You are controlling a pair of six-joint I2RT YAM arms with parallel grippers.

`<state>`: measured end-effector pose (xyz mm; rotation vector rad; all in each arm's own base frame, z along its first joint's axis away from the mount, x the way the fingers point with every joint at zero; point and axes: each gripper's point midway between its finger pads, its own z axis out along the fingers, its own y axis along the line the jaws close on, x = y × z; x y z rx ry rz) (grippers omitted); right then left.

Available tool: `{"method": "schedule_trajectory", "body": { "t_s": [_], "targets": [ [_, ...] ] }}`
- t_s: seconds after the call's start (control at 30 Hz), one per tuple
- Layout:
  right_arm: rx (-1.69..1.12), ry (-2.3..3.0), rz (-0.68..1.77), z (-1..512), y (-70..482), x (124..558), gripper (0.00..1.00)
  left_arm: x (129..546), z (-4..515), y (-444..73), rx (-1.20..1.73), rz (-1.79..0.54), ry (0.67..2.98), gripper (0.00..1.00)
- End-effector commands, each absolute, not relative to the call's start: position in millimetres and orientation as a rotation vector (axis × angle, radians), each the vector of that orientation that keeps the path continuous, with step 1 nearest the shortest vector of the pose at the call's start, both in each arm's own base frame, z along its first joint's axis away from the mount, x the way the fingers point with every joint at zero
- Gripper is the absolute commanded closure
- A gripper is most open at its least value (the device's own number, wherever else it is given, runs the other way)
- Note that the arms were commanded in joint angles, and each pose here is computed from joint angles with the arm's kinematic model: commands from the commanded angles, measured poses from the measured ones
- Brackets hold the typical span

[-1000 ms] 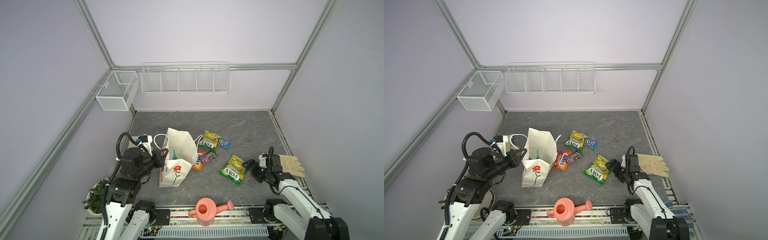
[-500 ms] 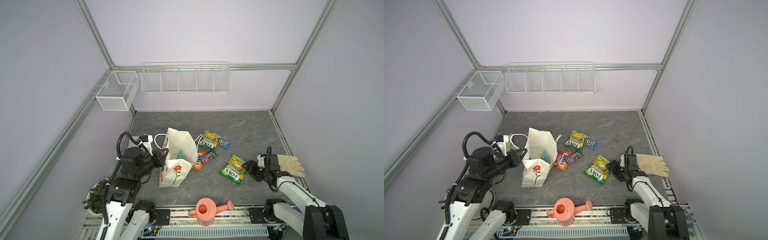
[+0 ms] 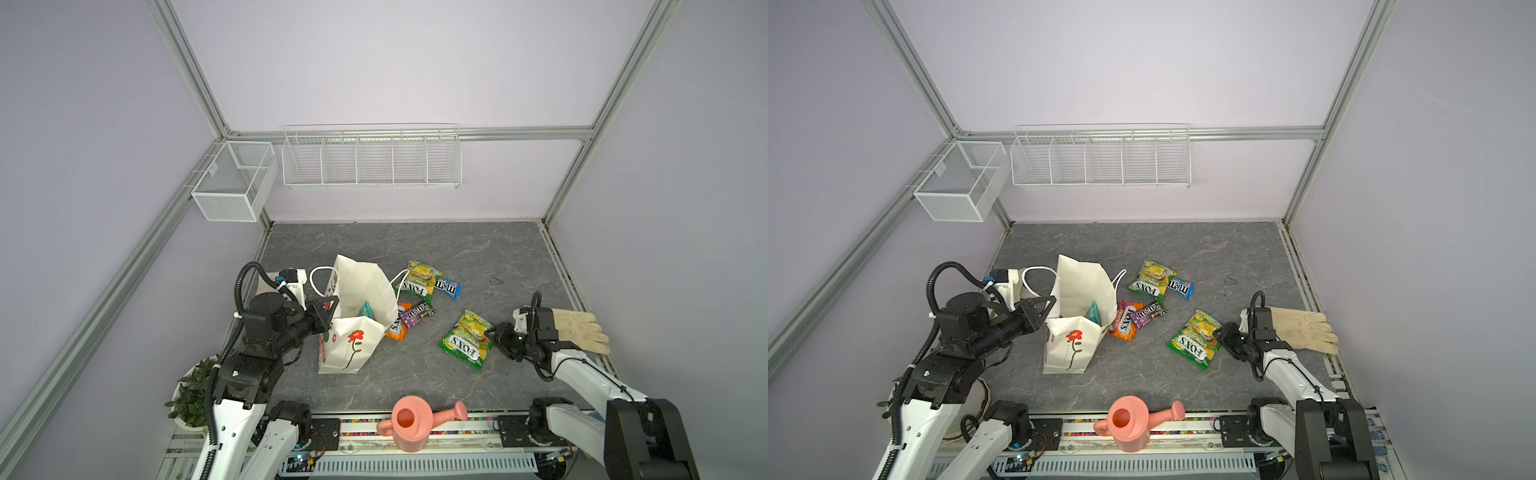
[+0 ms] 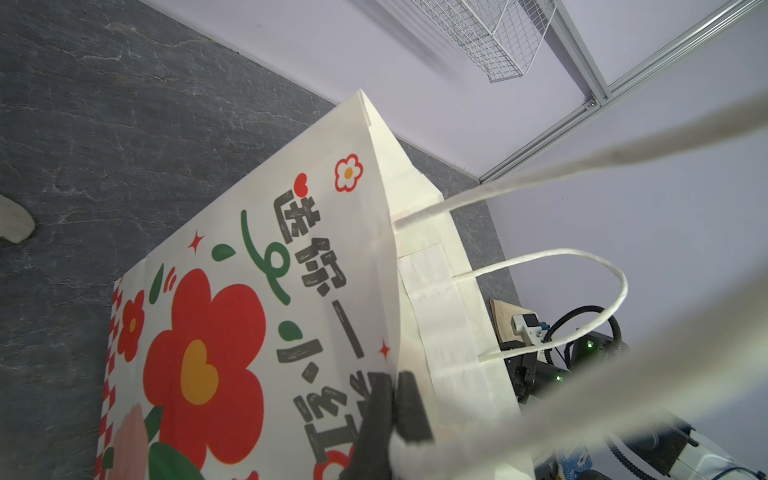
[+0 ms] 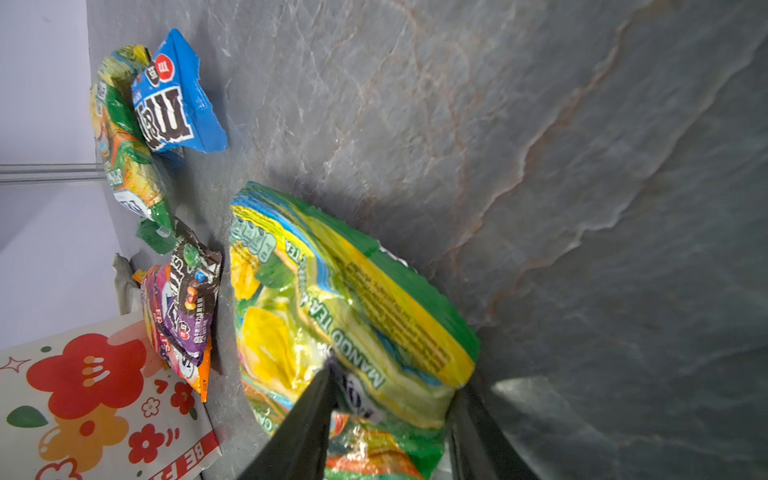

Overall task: Place the snacks into the paper bag
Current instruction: 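Lower the open right gripper onto the green FOXS spring tea bag, then close the right gripper on the edge of the green FOXS bag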

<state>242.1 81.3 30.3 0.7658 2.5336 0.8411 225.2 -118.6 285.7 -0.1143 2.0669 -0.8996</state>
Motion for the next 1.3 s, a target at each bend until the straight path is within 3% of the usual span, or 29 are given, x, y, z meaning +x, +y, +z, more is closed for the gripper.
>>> {"method": "schedule_trajectory", "body": {
  "t_s": [0.0, 0.57, 1.27],
  "targets": [
    [0.776, 2.544, 0.853, 25, 82, 238, 0.60, 228, 295, -122, -0.097, -0.918, 2.032, 1.00],
    [0.740, 2.519, 0.871, 35, 84, 239, 0.94, 229, 293, -122, -0.100, -0.916, 2.040, 1.00],
    [0.540, 2.401, 0.989, 84, 98, 238, 0.94, 226, 291, -121, -0.109, -0.921, 2.038, 1.00]
  ]
}}
